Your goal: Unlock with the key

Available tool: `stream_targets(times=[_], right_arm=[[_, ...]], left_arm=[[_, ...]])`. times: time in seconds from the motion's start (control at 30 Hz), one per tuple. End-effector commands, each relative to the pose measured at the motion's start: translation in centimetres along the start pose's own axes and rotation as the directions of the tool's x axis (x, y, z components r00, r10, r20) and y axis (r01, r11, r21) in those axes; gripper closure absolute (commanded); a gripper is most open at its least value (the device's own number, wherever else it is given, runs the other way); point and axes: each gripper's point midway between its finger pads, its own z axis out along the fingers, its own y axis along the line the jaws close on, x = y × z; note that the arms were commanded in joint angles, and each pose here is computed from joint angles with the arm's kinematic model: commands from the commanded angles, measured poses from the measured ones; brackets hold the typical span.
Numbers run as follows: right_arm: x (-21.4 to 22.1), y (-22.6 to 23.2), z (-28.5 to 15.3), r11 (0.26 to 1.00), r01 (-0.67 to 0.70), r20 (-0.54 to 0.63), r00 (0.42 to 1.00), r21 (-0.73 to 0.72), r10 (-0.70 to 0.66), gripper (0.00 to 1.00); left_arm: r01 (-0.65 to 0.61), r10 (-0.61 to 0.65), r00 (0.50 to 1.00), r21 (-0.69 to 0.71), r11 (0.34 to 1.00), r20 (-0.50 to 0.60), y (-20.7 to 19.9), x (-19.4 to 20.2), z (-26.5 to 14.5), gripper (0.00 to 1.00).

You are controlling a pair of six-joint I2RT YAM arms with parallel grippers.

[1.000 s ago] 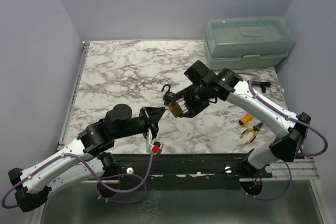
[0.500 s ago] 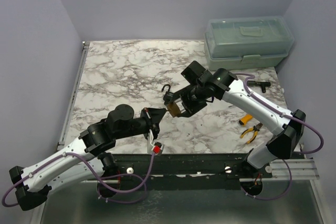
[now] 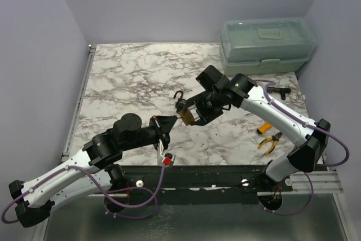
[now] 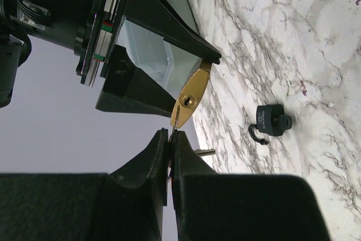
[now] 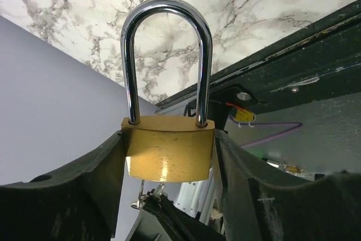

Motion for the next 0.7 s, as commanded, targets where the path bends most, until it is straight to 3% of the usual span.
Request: stream_targets(times=[0.0, 0.67], right_arm=[[0.5, 1.3, -2.0, 0.996, -0.024, -0.034, 0.999, -0.083, 0.021, 1.0], [1.6, 1.3, -1.4, 0.997, -0.001, -0.097, 0.995, -0.079, -0.006, 1.0]], left_arm=[[-0.013, 0.013, 1.0, -0.01, 1.0, -0.006, 0.3, -0.1, -0.4, 1.0], [-0.032, 0.032, 0.999, 0.023, 0.999, -0.03, -0.8, 0.6, 0.3, 1.0]])
